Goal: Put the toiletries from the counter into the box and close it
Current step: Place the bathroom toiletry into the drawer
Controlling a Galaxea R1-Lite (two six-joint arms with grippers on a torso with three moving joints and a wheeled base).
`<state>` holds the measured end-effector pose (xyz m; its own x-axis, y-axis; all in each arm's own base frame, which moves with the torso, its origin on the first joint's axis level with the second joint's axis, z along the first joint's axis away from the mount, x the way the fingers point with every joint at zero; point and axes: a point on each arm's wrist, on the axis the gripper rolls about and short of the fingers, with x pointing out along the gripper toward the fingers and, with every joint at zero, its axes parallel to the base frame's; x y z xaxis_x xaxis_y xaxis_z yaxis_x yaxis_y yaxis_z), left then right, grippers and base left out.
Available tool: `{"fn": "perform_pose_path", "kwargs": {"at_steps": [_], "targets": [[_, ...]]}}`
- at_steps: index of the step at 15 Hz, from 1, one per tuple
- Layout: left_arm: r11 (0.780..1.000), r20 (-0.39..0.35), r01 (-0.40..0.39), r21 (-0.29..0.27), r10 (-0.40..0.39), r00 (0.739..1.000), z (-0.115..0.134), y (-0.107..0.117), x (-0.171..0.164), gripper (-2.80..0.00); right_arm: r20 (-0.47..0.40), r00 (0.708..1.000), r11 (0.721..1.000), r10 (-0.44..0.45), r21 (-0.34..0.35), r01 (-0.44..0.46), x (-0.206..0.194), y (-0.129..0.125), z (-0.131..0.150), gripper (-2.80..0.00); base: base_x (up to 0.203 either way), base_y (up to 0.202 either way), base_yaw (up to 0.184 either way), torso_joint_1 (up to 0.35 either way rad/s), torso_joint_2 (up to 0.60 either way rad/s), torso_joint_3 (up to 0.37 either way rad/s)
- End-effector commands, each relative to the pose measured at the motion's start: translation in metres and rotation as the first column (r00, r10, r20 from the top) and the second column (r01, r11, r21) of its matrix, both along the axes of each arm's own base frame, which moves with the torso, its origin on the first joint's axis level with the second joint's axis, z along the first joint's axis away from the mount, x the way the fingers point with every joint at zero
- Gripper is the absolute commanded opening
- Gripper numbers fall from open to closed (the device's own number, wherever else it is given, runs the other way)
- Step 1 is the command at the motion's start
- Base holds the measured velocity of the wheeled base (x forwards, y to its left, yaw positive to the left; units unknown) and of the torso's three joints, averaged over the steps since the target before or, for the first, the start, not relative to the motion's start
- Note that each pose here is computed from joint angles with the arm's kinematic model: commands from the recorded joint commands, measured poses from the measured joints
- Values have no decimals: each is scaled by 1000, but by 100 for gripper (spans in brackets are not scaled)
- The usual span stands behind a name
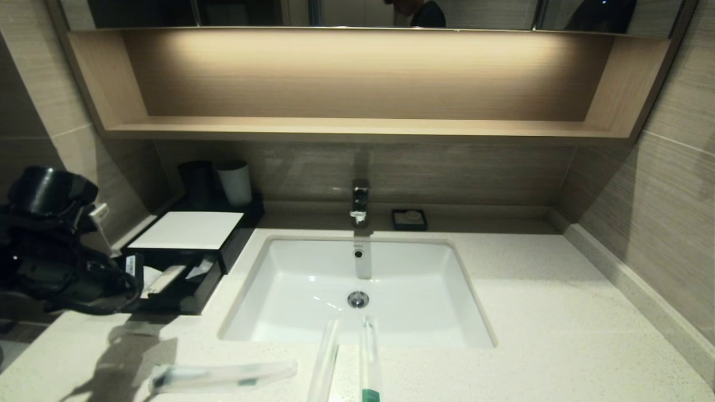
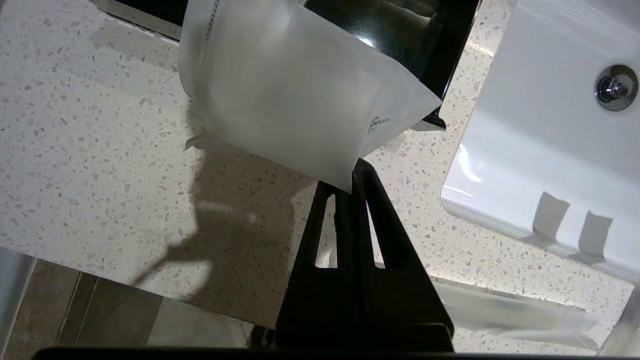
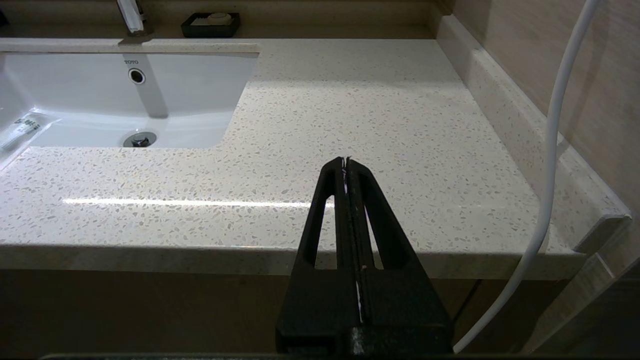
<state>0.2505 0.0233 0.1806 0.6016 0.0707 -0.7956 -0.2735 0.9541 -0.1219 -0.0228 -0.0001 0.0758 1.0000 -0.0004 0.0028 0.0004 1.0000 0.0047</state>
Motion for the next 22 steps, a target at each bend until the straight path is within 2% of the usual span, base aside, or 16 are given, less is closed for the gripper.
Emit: {"fn": "perform_pose_path", "kwargs": {"at_steps": [1, 14, 22], "targets": [[1000, -27, -2, -7, 2, 1000, -8, 1, 11, -280, -1, 1000, 1000, 0, 0, 0, 0, 0, 0, -280, 0, 0, 0, 0, 0, 0], [1000, -60, -6, -18, 5, 998, -25, 5, 56, -280, -1, 1000, 1000, 0, 0, 0, 0, 0, 0, -280, 0, 0, 0, 0, 0, 0], [999, -74, -17, -32, 14, 997, -32, 2, 68, -280, -1, 1000, 1000, 0, 0, 0, 0, 0, 0, -280, 0, 0, 0, 0, 0, 0]]}}
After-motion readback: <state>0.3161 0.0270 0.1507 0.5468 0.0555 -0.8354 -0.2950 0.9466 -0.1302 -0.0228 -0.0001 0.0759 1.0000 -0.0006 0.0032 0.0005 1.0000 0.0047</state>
